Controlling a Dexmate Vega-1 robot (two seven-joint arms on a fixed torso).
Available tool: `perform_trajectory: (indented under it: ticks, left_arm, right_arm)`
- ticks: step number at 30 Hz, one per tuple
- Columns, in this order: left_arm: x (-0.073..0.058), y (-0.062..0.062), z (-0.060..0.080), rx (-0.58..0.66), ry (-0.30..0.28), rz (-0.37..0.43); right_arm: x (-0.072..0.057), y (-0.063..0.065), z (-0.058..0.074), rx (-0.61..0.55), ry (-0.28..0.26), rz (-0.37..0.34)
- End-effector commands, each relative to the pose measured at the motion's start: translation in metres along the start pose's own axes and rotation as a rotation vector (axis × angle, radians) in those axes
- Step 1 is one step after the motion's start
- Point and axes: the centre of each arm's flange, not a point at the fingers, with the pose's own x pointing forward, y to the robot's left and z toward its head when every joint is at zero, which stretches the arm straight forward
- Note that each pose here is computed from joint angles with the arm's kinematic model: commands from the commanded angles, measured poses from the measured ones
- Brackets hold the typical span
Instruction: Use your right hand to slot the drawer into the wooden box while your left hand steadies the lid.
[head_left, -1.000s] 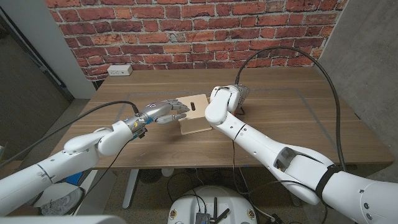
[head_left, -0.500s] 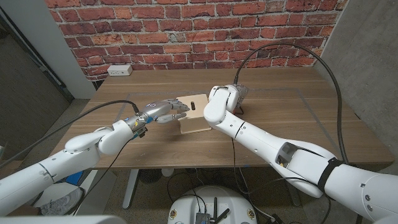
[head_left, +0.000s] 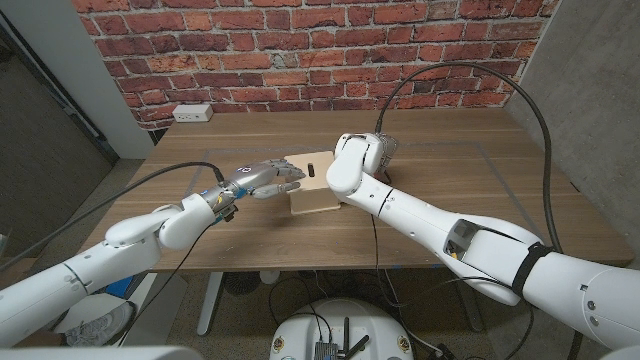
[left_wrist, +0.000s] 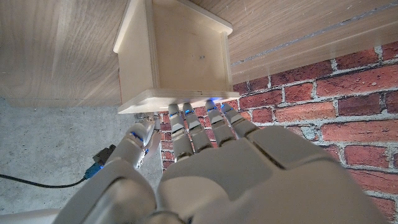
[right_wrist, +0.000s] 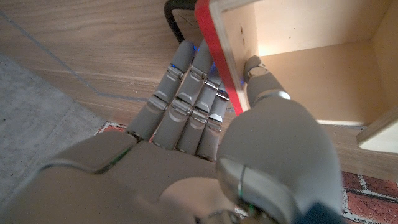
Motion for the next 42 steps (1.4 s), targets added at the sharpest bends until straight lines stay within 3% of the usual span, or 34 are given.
perform_trajectory:
  ticks: [1,8,21,42]
  left_arm:
    - [0.0,-0.003,0.003,-0.01,0.007,0.0]
    - [0.001,-0.003,0.003,-0.011,0.004,0.0]
    - [0.003,-0.004,0.003,-0.014,0.009,0.005]
    - [0.003,-0.007,0.005,-0.016,0.008,0.01]
  right_arm:
    - [0.006,-0.011,-0.004,-0.003,0.031,0.002]
    - [0.004,-0.015,-0.004,-0.002,0.032,0.008]
    - [-0.001,-0.01,0.001,0.004,0.016,0.03]
    - [-0.008,-0.008,0.008,-0.001,-0.048,0.031]
